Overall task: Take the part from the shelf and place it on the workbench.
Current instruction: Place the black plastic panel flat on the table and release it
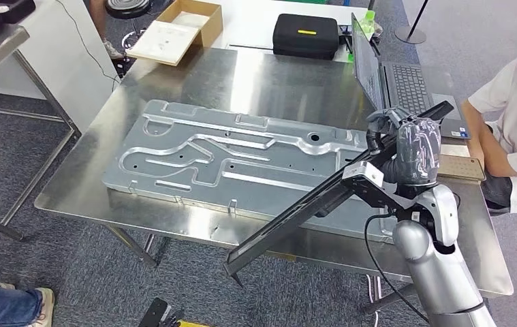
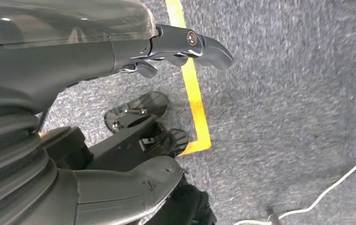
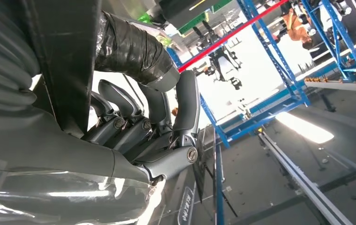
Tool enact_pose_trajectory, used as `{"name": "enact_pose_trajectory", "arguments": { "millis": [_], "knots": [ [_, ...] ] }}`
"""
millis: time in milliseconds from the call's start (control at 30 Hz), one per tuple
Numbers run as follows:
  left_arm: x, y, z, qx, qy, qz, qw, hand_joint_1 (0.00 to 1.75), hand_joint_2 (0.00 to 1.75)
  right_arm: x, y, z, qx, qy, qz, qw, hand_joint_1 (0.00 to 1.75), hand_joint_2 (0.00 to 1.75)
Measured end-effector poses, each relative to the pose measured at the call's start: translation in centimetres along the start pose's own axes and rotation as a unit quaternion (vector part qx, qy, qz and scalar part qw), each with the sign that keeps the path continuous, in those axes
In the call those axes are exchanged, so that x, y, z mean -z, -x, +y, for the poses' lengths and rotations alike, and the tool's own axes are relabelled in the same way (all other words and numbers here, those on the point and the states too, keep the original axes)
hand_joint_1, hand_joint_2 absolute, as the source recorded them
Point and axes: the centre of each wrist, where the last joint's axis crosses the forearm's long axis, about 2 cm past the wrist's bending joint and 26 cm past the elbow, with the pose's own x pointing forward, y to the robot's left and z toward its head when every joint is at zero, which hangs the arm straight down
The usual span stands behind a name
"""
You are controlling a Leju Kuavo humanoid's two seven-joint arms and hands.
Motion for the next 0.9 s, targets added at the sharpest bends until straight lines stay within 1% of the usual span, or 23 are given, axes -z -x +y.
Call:
{"name": "enact_pose_trajectory", "arguments": {
  "millis": [267,700,800,900],
  "knots": [
    [0.0,0.0,-0.1,0.002,-0.013,0.005,1.000,0.00,1.75,-0.3,0.4,-0.1,-0.004,-0.004,0.008,1.000,1.75,1.75],
    [0.1,-0.1,-0.2,0.003,-0.012,0.006,1.000,0.00,1.75,-0.5,0.6,-0.1,-0.006,-0.011,0.016,1.000,1.75,1.75],
    [0.1,-0.1,-0.2,0.004,-0.013,0.003,1.000,0.00,1.75,-0.4,0.7,0.0,0.006,-0.030,0.034,0.999,1.75,1.75],
    [0.0,0.0,-0.1,0.005,-0.016,0.001,1.000,0.00,1.75,0.3,1.3,0.1,0.056,-0.070,0.079,0.993,1.75,1.75]
  ]
}}
